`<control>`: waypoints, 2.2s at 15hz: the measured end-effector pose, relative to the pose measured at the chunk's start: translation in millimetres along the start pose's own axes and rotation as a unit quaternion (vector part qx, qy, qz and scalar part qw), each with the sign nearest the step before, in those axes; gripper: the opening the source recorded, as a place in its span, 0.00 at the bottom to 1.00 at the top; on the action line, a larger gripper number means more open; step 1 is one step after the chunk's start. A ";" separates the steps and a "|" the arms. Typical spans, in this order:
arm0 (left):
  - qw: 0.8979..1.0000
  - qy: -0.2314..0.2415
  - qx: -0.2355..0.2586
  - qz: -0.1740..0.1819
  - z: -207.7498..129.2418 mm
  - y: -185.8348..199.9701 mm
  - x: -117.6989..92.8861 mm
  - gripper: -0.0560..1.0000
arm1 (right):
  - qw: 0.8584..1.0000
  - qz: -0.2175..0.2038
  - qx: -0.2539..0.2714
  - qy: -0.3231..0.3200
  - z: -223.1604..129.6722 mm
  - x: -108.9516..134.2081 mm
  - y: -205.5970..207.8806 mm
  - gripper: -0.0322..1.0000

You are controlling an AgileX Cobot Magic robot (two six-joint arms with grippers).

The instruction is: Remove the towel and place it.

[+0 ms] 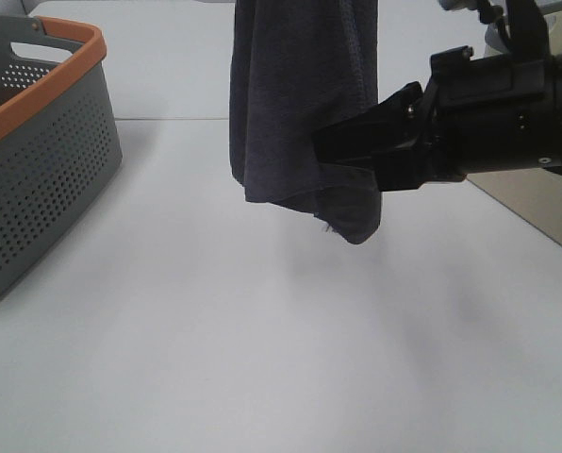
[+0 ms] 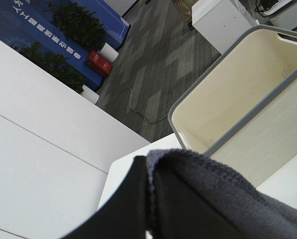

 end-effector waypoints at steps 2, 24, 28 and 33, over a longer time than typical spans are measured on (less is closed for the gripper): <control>1.000 0.007 0.026 -0.004 -11.5 -5.8 -0.6 0.05 | 0.999 -0.001 0.040 0.011 3.6 5.4 13.1 0.03; 0.925 0.216 0.199 0.240 -154.5 -63.0 51.8 0.05 | 0.884 -0.276 0.332 0.179 107.9 -159.3 9.2 0.03; 0.929 0.201 0.100 0.293 -186.4 -77.9 83.3 0.05 | 0.865 -0.334 0.273 0.257 117.1 -191.7 -19.7 0.03; 0.929 0.181 0.079 0.313 -268.7 -98.7 91.4 0.05 | 0.866 -0.376 0.177 0.277 88.8 -259.4 -57.3 0.03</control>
Point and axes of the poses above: a point on each arm's last joint axis where the gripper is mounted, y pointing back along that axis away from the gripper, x along the wrist's bending axis when the last joint is at zero, z = x × y, the point moved 4 cm from there along -y, pointing out along that axis toward the gripper, and after that the axes turned 14 degrees about y, right-handed, at the moved point
